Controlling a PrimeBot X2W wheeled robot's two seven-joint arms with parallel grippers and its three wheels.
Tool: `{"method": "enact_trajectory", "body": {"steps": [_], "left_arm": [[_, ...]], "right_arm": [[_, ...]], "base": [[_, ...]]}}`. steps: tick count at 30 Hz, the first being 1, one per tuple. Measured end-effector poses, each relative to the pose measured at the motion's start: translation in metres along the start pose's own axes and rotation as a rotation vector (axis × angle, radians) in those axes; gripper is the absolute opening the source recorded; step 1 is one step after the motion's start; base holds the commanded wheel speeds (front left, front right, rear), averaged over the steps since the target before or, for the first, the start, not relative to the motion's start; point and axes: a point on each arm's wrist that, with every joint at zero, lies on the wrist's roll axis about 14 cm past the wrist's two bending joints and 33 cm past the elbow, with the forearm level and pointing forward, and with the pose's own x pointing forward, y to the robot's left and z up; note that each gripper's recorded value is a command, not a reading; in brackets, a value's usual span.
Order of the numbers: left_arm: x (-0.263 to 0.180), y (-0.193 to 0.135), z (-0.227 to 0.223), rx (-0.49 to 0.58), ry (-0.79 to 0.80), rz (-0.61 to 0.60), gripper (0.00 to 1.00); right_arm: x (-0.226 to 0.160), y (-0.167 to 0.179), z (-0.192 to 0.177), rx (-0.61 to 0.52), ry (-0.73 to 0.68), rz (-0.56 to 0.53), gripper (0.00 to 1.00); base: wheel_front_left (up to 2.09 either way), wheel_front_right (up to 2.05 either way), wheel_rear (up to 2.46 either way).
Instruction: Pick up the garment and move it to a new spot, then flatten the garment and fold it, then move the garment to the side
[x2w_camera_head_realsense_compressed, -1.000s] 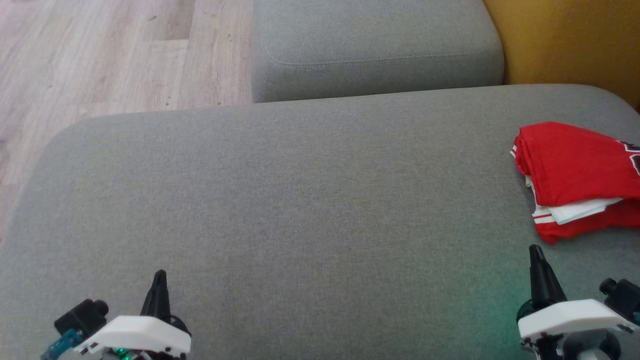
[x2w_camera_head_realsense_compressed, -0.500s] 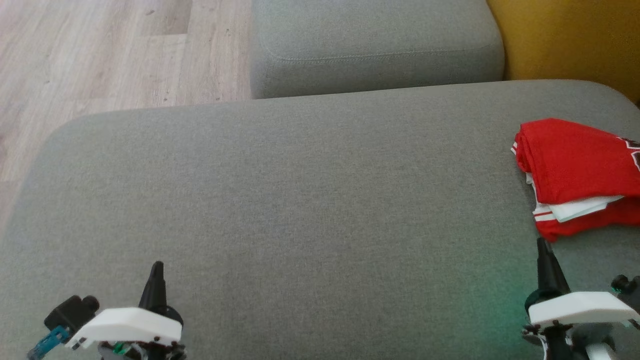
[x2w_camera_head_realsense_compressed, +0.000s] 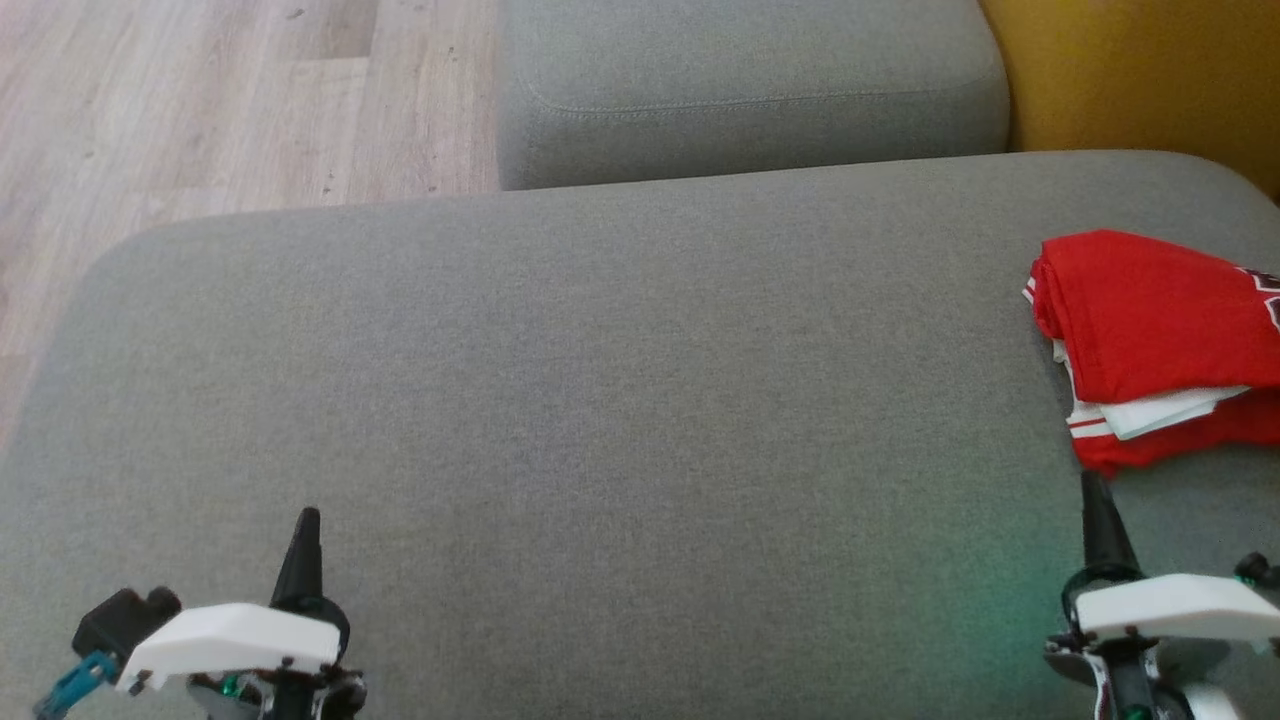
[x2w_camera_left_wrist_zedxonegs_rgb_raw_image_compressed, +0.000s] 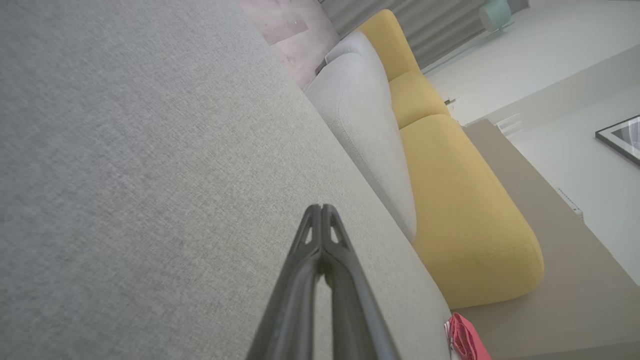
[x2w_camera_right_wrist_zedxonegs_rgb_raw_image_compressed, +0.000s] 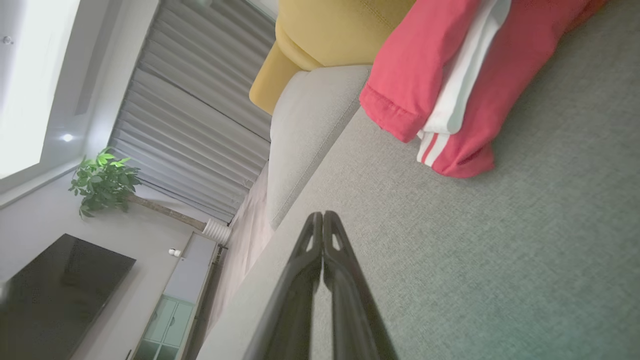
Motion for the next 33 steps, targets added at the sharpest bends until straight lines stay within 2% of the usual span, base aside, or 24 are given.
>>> {"method": "enact_trajectory", "body": {"steps": [11, 33], "left_arm": [[0.003, 0.002, 0.004, -0.125, 0.0, 0.004, 0.0], [0.013, -0.013, 0.015, -0.38, 0.005, -0.062, 0.0]], "right_arm": [[0.005, 0.003, 0.006, 0.121, -0.009, 0.002, 0.0], [0.012, 0.008, 0.015, 0.386, -0.029, 0.02, 0.0]], "base": [[0.0, 0.0, 0.0], [0.0, 0.0, 0.0]]}}
